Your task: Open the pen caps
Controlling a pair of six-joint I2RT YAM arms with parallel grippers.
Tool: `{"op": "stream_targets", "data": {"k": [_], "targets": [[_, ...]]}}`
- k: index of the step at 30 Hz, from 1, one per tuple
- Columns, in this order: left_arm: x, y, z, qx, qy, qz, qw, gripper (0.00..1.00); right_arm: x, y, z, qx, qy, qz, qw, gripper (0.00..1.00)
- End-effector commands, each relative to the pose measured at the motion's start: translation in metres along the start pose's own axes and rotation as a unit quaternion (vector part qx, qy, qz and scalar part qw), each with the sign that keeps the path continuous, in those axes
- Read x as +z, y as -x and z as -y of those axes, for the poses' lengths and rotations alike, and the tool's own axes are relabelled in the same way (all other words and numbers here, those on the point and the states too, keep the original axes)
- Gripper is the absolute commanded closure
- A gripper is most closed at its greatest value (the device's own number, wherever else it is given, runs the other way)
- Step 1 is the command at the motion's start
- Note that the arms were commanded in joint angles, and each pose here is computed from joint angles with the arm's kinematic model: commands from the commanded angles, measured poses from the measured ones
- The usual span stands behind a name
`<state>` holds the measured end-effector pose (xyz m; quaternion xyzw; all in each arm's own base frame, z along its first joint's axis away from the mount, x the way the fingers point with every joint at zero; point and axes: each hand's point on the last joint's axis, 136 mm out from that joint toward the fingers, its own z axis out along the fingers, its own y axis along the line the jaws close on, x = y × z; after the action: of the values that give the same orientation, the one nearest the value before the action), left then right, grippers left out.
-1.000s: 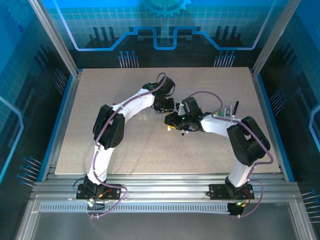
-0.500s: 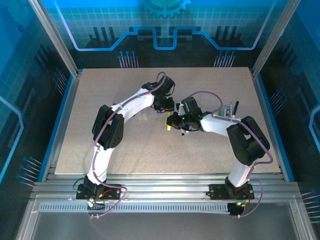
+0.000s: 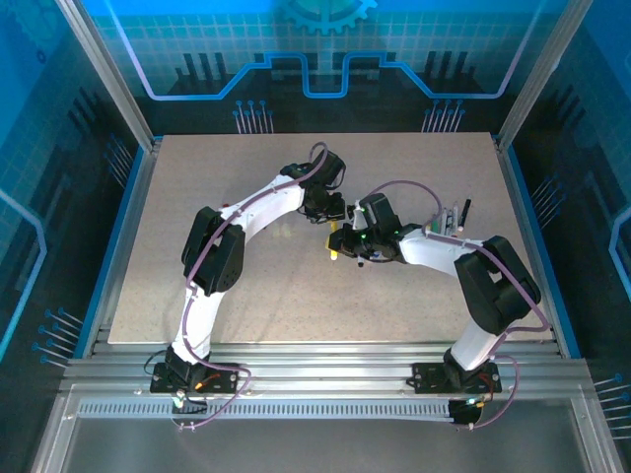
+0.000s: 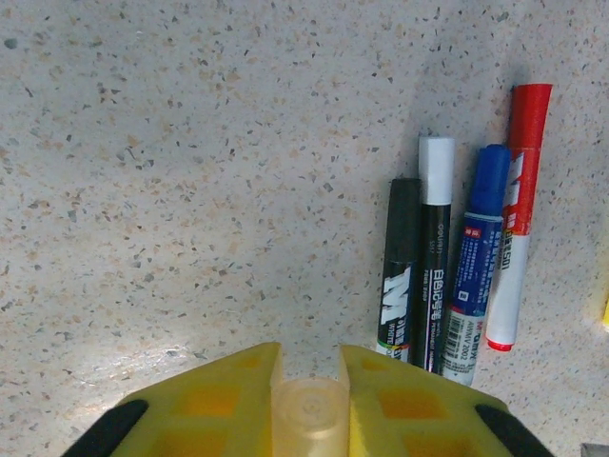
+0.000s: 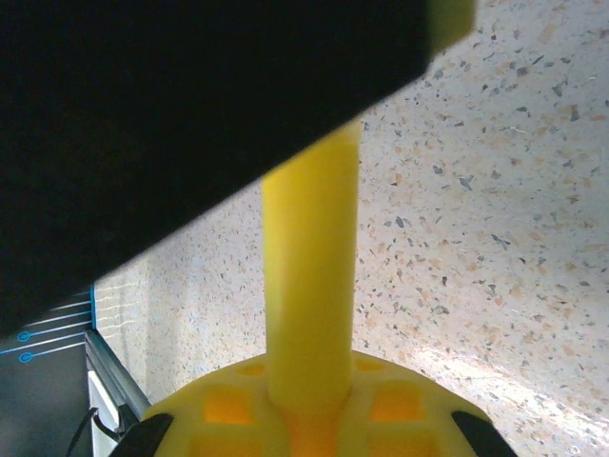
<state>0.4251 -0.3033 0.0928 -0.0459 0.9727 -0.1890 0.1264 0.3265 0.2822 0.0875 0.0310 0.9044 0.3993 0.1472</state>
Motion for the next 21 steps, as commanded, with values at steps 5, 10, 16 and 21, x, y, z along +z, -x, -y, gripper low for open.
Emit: {"op": "stream_targets", "data": {"k": [5,10,16,21], "targets": [[-0.002,0.005,-0.003,-0.015,-0.001,0.002,1.0,1.0,-0.01,-0.011,-0.01,-0.027,0.007,-0.009,1.0,1.0],[0.002,0.011,-0.009,-0.022,0.012,0.007,1.0,1.0,-0.013,-0.022,-0.01,-0.031,0.009,-0.025,0.999,1.0],[0.008,0.027,-0.023,-0.034,0.037,0.014,0.999,1.0,-0.026,-0.063,-0.011,-0.056,0.013,-0.08,0.995,1.0],[0.007,0.043,-0.025,-0.042,0.034,0.025,0.998,1.0,-0.044,-0.099,0.001,-0.049,-0.004,-0.114,0.992,1.0]]}}
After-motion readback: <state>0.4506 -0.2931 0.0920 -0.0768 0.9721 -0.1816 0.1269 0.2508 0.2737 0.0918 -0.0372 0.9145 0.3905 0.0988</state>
